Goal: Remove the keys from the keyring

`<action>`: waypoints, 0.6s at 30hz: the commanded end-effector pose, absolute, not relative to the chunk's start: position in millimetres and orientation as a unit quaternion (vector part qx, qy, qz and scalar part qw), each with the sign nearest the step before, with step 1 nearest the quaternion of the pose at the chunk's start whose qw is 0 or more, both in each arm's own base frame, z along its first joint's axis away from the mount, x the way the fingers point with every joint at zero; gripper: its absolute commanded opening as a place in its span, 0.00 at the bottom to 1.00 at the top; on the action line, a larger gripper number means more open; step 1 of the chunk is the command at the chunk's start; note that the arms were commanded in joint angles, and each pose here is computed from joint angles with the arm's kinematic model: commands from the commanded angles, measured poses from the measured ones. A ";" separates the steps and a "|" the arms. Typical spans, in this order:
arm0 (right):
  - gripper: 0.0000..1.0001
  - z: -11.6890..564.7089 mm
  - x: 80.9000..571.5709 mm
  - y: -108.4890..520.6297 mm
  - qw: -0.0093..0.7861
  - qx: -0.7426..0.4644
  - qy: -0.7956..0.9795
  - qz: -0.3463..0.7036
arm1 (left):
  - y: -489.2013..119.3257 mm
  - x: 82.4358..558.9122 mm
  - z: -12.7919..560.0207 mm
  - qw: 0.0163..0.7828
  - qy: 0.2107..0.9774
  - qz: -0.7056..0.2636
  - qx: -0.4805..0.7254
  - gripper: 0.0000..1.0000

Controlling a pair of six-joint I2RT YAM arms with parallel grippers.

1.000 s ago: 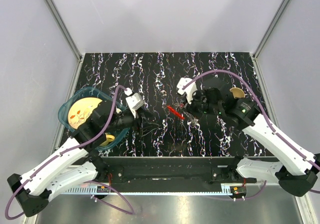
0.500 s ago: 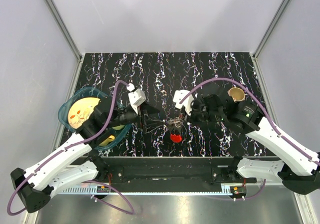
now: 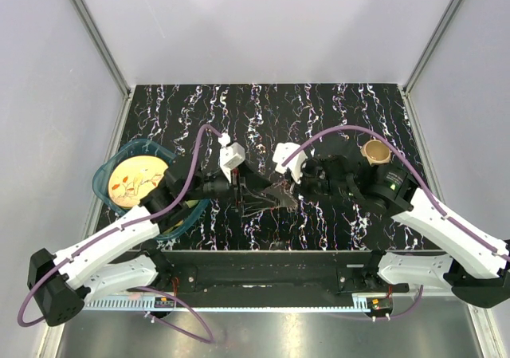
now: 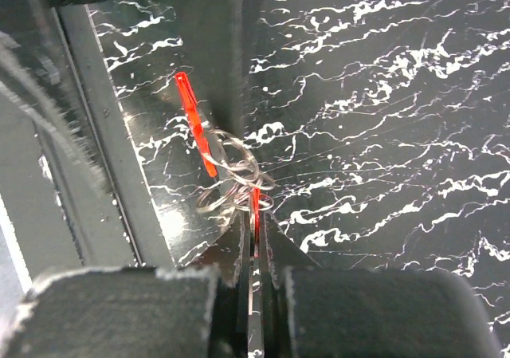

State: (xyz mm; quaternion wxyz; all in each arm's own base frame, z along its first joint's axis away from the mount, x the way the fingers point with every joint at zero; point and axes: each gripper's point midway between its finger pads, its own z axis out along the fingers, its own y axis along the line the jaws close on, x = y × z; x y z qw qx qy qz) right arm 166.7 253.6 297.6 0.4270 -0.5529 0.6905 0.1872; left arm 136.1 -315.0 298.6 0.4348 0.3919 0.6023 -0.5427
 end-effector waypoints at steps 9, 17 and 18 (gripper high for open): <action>0.00 336.4 185.8 258.7 0.493 -0.478 0.702 0.188 | -329.4 130.2 299.4 0.433 0.584 -0.550 0.410 0.13; 0.00 333.6 180.6 256.1 0.480 -0.466 0.716 0.198 | -322.4 142.6 295.5 0.455 0.608 -0.520 0.392 0.21; 0.00 333.4 180.3 256.9 0.479 -0.466 0.717 0.200 | -322.0 142.5 296.8 0.456 0.607 -0.520 0.391 0.30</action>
